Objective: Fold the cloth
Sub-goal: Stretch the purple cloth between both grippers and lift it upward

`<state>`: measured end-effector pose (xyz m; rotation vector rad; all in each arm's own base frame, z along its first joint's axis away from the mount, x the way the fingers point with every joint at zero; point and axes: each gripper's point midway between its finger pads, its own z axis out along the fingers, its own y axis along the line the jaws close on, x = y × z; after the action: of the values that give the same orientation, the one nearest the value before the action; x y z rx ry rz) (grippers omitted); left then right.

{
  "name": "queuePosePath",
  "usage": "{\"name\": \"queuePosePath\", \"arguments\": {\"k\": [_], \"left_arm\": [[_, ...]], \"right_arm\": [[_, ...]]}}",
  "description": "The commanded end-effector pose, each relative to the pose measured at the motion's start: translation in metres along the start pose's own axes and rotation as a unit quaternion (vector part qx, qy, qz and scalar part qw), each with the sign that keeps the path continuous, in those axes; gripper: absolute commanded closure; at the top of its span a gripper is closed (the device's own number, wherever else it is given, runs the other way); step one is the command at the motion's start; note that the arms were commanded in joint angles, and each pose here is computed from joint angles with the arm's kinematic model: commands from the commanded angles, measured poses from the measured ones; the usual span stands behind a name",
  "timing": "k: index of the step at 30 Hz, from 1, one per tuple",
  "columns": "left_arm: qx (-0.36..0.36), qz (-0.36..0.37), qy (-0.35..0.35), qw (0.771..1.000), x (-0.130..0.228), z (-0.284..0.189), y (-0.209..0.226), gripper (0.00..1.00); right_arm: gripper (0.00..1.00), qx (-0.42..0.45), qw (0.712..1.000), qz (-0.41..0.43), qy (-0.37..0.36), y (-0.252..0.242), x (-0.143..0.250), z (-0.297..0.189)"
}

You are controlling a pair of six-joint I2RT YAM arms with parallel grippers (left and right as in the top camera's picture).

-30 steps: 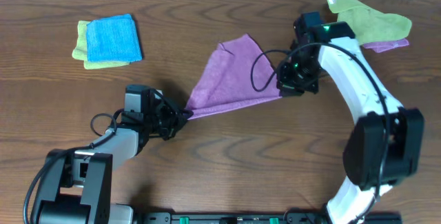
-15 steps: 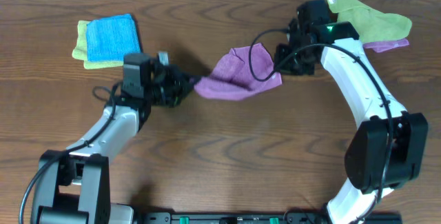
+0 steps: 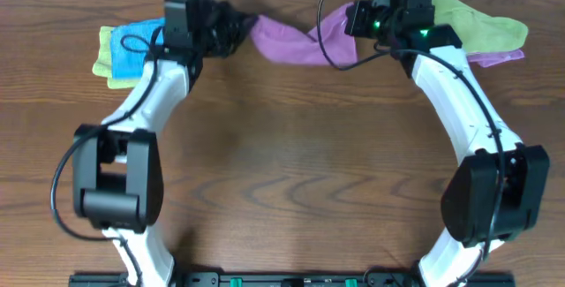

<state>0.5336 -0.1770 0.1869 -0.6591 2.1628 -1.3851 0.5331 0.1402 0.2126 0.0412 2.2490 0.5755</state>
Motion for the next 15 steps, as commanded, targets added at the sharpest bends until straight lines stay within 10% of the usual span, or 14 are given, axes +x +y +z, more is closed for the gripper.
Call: {"name": "queuePosePath", "arguments": {"k": [1,15], "left_arm": [[0.019,0.039,-0.026,0.999,-0.032,-0.003,-0.029,0.94],[-0.096,0.074,0.056,0.991,-0.004,-0.018,0.000,0.94]], "right_arm": [[0.99,0.009,0.999,0.003,-0.034,-0.005,-0.033,-0.001],[0.99,0.073,0.990,-0.037,0.117,-0.026,0.013,-0.020]]}}
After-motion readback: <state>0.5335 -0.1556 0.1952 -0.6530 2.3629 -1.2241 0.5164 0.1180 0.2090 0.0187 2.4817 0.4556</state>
